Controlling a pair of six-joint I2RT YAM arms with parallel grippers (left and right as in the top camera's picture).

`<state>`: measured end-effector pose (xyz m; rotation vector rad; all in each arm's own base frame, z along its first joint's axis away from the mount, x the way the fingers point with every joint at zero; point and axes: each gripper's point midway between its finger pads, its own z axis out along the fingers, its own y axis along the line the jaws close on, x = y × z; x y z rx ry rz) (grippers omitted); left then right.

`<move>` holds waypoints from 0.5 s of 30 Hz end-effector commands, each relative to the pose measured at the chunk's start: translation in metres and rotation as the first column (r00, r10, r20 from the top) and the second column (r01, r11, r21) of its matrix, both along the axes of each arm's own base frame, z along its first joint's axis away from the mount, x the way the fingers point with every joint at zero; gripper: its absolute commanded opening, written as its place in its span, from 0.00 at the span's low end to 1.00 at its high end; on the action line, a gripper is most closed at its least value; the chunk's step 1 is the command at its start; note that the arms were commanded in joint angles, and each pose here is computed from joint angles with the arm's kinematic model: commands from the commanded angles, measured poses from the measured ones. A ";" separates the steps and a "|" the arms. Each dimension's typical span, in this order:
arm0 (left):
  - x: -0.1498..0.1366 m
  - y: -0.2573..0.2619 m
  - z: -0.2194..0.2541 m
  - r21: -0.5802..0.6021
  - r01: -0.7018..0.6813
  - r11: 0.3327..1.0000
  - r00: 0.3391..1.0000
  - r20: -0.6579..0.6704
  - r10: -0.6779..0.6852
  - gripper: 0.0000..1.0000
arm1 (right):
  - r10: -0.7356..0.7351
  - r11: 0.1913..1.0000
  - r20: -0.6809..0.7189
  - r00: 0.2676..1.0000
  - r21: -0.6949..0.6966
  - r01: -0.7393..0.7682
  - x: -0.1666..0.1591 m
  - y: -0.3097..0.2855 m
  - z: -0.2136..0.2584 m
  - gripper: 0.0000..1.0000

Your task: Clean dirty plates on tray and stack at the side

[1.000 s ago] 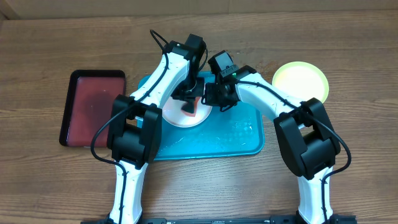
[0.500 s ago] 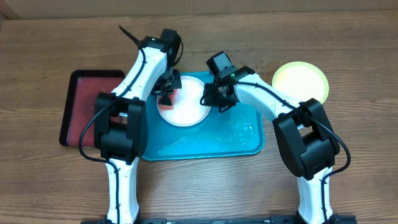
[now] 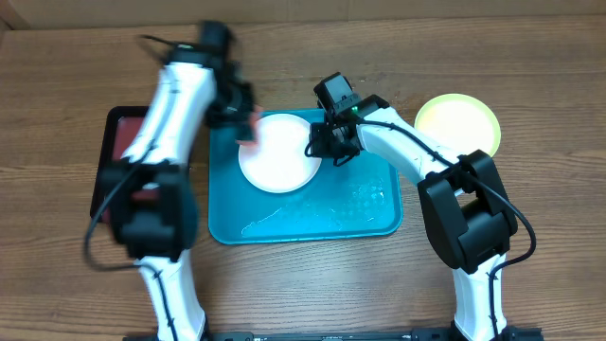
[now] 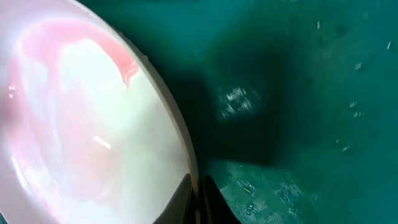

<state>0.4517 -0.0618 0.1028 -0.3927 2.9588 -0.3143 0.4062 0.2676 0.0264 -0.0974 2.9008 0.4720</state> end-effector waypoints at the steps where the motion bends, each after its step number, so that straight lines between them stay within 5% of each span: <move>1: 0.000 0.088 0.055 0.099 -0.244 0.965 0.966 0.118 0.232 0.04 | 0.065 0.998 0.083 0.994 0.007 -0.066 0.017 0.012 0.023 0.04; 10: -0.042 0.165 0.008 0.224 -0.407 0.885 0.905 -0.033 0.424 0.04 | 0.074 0.988 0.207 0.975 -0.151 -0.043 0.032 0.015 0.062 0.04; 15: -0.045 0.186 -0.008 0.280 -0.435 0.856 0.890 -0.008 0.456 0.04 | 0.118 0.962 0.256 0.959 -0.268 -0.047 0.029 0.015 0.087 0.04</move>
